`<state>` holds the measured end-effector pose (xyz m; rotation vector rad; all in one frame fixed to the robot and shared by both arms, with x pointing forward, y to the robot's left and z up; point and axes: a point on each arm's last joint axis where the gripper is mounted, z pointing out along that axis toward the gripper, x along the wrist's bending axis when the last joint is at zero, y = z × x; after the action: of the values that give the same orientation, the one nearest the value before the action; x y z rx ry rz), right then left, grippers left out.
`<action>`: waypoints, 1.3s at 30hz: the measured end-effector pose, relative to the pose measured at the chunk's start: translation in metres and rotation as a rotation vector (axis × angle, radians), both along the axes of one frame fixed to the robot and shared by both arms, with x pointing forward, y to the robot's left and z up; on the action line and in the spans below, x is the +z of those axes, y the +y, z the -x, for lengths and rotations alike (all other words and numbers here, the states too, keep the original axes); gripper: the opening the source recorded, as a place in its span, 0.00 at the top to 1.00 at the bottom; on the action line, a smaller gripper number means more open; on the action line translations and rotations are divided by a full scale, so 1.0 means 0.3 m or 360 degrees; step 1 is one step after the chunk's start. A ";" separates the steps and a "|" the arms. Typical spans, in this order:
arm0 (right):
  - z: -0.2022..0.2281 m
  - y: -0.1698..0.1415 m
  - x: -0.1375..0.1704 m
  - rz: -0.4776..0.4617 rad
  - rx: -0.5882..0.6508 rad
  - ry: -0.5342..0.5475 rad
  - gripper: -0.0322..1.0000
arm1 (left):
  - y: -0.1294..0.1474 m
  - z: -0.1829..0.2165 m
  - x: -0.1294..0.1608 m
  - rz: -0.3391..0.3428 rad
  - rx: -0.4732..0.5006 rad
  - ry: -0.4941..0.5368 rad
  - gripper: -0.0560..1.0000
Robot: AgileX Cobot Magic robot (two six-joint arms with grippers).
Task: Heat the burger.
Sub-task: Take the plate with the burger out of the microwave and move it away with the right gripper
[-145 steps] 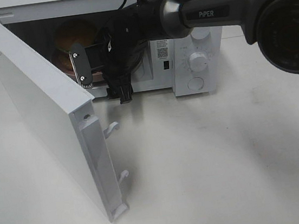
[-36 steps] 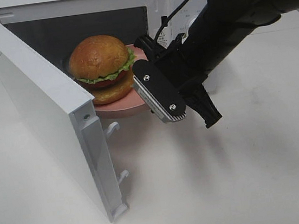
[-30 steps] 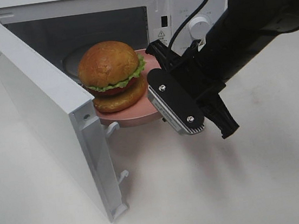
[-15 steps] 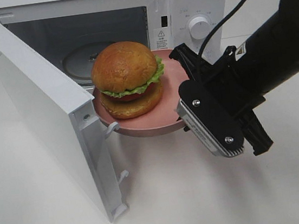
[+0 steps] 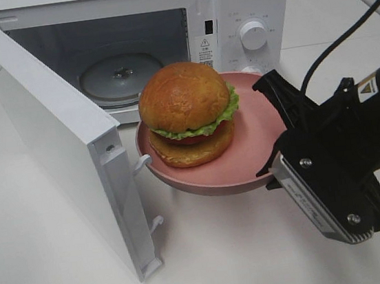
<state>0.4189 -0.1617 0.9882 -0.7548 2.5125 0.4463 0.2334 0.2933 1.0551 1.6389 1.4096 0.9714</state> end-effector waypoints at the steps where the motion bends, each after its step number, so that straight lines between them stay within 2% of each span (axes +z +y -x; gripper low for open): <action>1: 0.019 -0.012 -0.001 -0.0009 -0.0013 0.0002 0.89 | 0.000 0.000 0.000 0.0000 0.0000 0.0000 0.13; 15: 0.129 -0.092 0.014 -0.0056 -0.0108 -0.0033 0.89 | 0.000 0.000 0.000 0.0000 0.0000 0.0000 0.13; 22: 0.165 -0.136 0.024 0.0038 -0.0146 -0.0033 0.89 | 0.000 0.000 0.000 0.0000 0.0000 0.0000 0.13; 28: 0.179 -0.169 0.038 0.0070 -0.0300 -0.0038 0.89 | 0.000 0.000 0.000 0.0000 0.0000 0.0000 0.13; 30: 0.179 -0.187 0.038 0.0106 -0.0416 -0.0024 0.89 | 0.000 0.000 0.000 0.0000 0.0000 0.0000 0.13; 33: 0.179 -0.192 0.037 0.0118 -0.0450 -0.0017 0.89 | 0.000 0.000 0.000 0.0000 0.0000 0.0000 0.13; 35: 0.174 -0.210 0.035 0.0150 -0.0593 -0.0012 0.89 | 0.000 0.000 0.000 0.0000 0.0000 0.0000 0.13; 38: 0.171 -0.214 0.035 0.0149 -0.0637 -0.0018 0.89 | 0.000 0.000 0.000 0.0000 0.0000 0.0000 0.13; 39: 0.166 -0.219 0.036 0.0133 -0.0725 -0.0020 0.89 | 0.000 0.000 0.000 0.0000 0.0000 0.0000 0.13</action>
<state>0.3690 -0.2276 0.9991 -0.1947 2.5968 0.1761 0.2334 0.2933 1.0551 1.6389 1.4096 0.9714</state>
